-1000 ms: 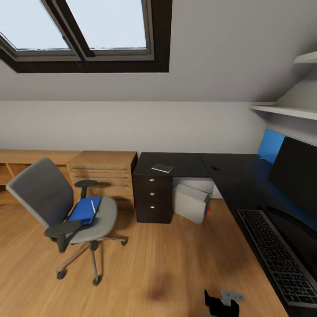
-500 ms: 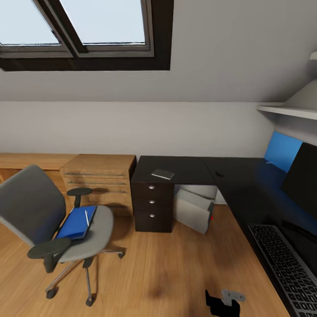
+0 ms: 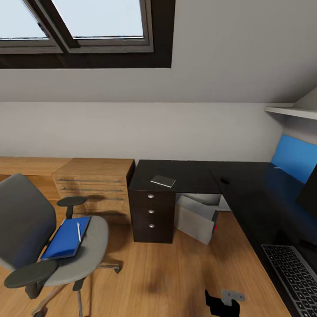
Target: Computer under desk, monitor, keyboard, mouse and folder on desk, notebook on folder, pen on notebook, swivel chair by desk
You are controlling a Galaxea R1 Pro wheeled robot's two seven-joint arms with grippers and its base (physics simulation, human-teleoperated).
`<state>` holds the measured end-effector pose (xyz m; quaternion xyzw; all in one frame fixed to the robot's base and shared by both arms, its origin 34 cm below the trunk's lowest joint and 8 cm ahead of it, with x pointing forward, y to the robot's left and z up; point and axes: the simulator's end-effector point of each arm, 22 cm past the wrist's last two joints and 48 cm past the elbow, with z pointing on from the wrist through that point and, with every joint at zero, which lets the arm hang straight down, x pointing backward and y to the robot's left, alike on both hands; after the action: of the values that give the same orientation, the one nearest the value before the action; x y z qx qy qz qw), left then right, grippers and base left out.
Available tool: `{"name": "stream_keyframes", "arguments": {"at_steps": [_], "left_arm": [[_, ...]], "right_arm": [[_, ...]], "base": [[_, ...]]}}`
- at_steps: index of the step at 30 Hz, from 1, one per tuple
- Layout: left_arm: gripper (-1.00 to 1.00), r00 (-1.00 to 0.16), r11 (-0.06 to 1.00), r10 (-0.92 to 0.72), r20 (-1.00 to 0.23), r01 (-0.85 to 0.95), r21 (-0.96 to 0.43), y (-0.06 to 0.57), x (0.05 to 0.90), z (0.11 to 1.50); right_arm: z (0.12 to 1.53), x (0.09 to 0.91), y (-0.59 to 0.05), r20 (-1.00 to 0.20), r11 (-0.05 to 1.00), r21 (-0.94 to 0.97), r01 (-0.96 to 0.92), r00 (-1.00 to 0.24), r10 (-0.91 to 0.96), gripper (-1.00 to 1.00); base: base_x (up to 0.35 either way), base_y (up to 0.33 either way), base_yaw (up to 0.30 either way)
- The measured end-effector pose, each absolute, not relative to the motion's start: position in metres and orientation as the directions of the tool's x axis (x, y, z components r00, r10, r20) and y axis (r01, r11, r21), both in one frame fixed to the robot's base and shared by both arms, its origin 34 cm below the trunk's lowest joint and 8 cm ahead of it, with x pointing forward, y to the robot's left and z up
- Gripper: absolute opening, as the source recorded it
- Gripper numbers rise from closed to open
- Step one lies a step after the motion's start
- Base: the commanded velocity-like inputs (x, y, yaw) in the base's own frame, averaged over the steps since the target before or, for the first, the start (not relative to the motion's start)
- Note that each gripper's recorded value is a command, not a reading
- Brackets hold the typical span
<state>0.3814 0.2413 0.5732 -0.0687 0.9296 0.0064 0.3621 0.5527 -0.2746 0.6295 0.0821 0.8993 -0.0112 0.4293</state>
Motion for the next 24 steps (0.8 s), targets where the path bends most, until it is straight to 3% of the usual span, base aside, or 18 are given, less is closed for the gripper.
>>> {"name": "stream_keyframes", "arguments": {"at_steps": [14,24], "left_arm": [[1.0,-0.745,0.992,-0.119,-0.656,-0.111,-0.054,0.2358,0.3722,0.5686],[1.0,-0.745,0.992,-0.119,-0.656,-0.11,-0.055,0.2354,0.3723,0.5686]], "right_arm": [[0.6312,0.554,-0.2727,-0.78,0.986,0.053,0.156,-0.61,0.139,1.0],[0.636,0.5574,-0.2729,-0.797,0.986,0.054,0.156,-0.588,0.137,1.0]], "base": [[0.336,0.0,-0.011],[0.335,-0.004,-0.19]]}}
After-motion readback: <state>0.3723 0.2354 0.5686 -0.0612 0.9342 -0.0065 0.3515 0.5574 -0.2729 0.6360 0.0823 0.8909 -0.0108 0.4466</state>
